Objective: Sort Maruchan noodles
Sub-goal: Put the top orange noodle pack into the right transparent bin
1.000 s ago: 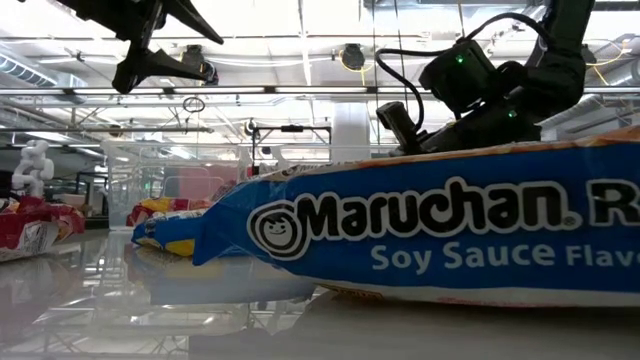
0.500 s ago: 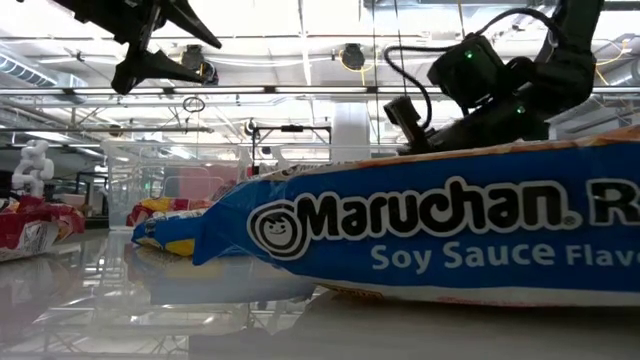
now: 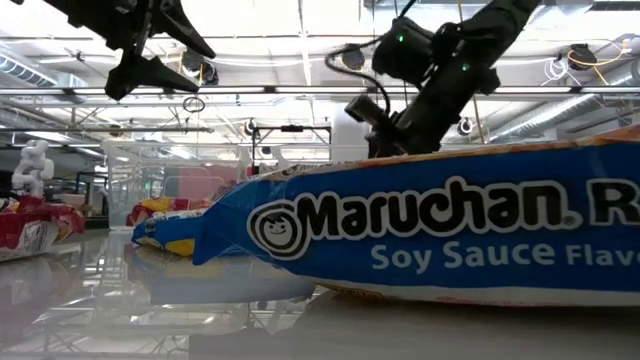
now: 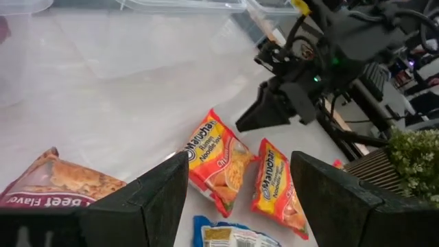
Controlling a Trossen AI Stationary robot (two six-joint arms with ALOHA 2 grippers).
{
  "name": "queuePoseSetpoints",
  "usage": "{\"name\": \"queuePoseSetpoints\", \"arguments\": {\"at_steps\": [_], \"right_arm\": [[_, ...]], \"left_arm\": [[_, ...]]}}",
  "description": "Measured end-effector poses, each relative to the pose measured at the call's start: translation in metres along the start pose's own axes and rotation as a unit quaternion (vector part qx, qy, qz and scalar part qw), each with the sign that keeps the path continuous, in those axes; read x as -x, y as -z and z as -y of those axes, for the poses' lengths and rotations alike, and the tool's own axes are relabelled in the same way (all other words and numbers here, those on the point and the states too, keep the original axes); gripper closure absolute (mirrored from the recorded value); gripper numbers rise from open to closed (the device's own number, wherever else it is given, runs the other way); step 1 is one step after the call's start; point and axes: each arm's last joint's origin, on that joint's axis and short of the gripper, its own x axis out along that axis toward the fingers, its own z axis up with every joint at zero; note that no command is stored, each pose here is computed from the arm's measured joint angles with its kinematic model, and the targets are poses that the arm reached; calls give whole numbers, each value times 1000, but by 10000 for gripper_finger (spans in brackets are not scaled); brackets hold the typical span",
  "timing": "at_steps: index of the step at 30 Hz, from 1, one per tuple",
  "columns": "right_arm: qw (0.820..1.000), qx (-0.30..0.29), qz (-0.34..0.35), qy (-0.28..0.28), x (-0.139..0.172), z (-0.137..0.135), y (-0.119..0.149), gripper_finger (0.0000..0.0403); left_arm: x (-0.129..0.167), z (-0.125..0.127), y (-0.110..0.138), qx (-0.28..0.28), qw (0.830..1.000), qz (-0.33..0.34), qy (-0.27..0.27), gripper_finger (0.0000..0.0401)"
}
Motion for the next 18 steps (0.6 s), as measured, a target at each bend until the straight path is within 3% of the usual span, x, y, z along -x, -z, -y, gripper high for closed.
{"name": "queuePoseSetpoints", "arguments": {"at_steps": [5, 10, 14, 18], "right_arm": [[1000, -16, 9, -2, -11, 9, -7, 227], [999, -32, -3, -31, -29, 18, -6, 221], [999, -17, -4, -36, -35, 22, -3, 236], [999, -7, 2, -48, -37, 28, -2, 277]], "left_arm": [[0, -2, 2, -7, 1000, -11, -8, 142], [0, -3, 3, -9, 1000, -22, -7, 142], [0, -3, 3, -8, 1000, -27, -5, 142], [0, -3, 4, -10, 999, -30, -6, 142]]}}
